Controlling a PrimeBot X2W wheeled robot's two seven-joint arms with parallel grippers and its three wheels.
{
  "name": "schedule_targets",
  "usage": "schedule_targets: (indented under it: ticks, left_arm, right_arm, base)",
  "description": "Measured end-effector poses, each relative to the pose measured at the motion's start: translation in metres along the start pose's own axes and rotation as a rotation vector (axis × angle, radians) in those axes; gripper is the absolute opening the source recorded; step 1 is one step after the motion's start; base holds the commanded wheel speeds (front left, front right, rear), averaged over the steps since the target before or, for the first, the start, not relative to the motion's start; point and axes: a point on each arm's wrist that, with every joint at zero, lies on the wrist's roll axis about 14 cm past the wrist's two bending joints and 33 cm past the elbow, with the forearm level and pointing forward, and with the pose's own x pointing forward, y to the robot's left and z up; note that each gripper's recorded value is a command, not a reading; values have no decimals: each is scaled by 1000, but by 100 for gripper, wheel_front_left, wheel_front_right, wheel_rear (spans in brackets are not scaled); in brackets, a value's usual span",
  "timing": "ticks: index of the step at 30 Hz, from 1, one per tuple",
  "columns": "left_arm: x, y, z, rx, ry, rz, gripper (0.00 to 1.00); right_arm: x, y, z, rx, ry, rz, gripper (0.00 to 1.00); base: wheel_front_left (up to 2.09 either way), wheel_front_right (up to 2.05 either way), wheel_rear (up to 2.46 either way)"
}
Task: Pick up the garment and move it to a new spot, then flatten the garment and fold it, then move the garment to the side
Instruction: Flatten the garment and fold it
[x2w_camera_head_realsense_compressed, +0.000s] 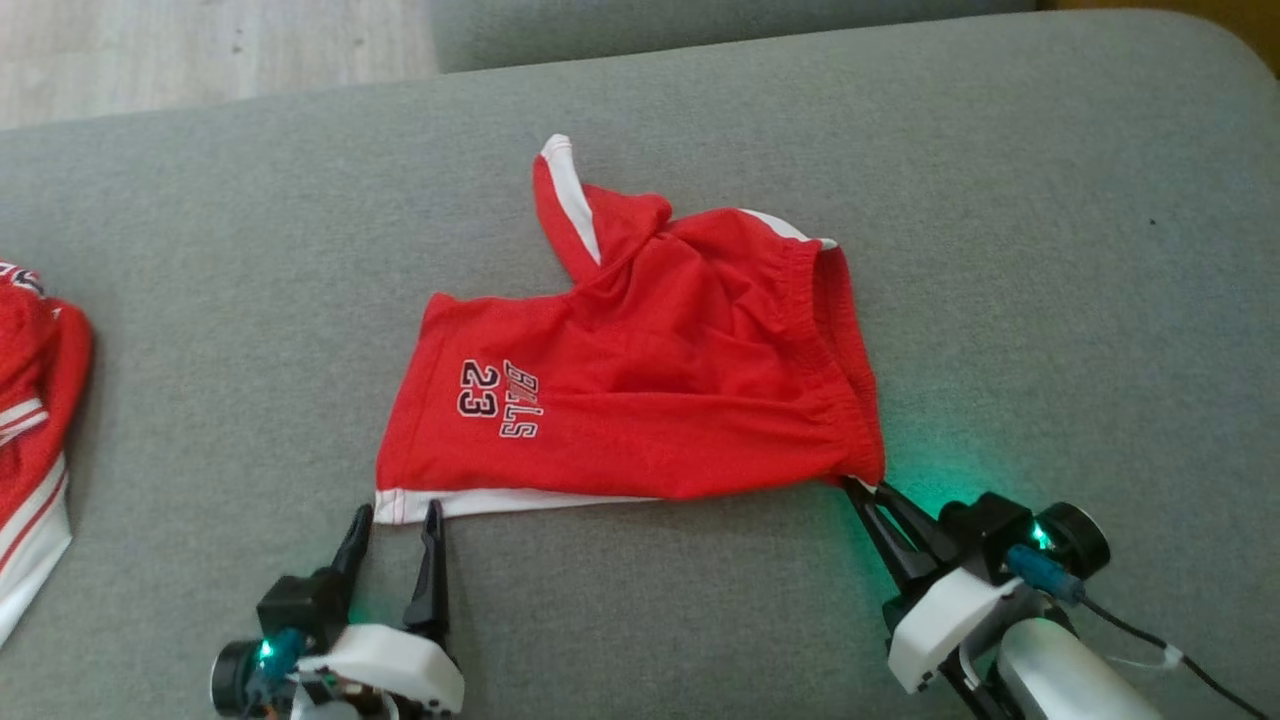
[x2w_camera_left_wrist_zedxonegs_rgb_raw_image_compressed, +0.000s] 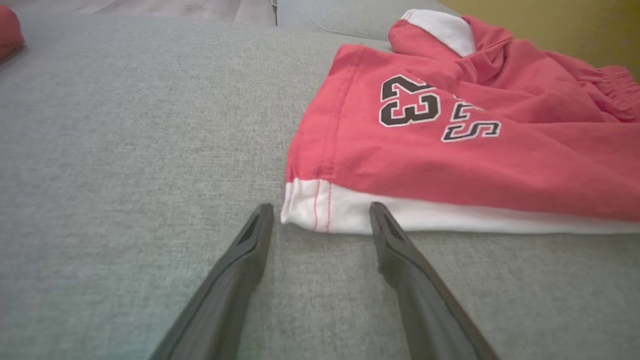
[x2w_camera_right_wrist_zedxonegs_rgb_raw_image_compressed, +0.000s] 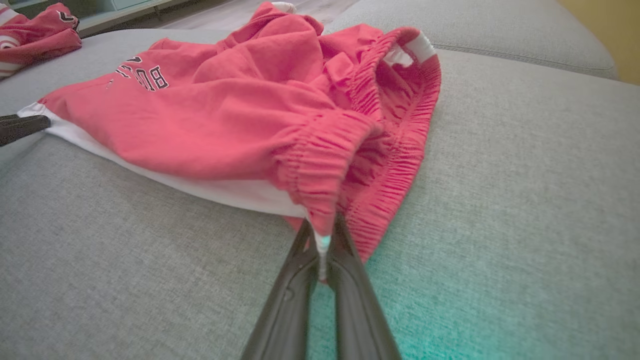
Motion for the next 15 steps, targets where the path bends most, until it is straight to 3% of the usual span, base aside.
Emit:
schedule_targets:
  ticks: [2,3,4,5,6,12,15]
  left_arm:
    - [5,-2,-1,0,9,-8,100]
    - [8,-3,1,2,5,-12,79]
    - [10,-4,2,4,2,-16,79]
    - [12,-5,4,6,0,-19,35]
    - [14,-6,5,6,0,-24,0]
    - [14,-7,14,15,-29,-27,0]
    - [16,-11,47,41,-127,-41,0]
  right_arm:
    - [0,-1,1,6,-4,-5,0]
    - [0,-2,2,8,-6,-7,0]
    - [0,-3,3,11,-10,-9,0]
    - [1,-3,4,13,-13,-11,0]
    - [1,-4,6,13,-18,-11,0]
    - [6,-1,26,59,-85,-4,0]
    - [9,6,52,88,-162,20,0]
  base:
    - [0,0,0]
    - [0,0,0]
    - [0,0,0]
    - [0,0,0]
    - [0,0,0]
    - [0,0,0]
    - [0,0,0]
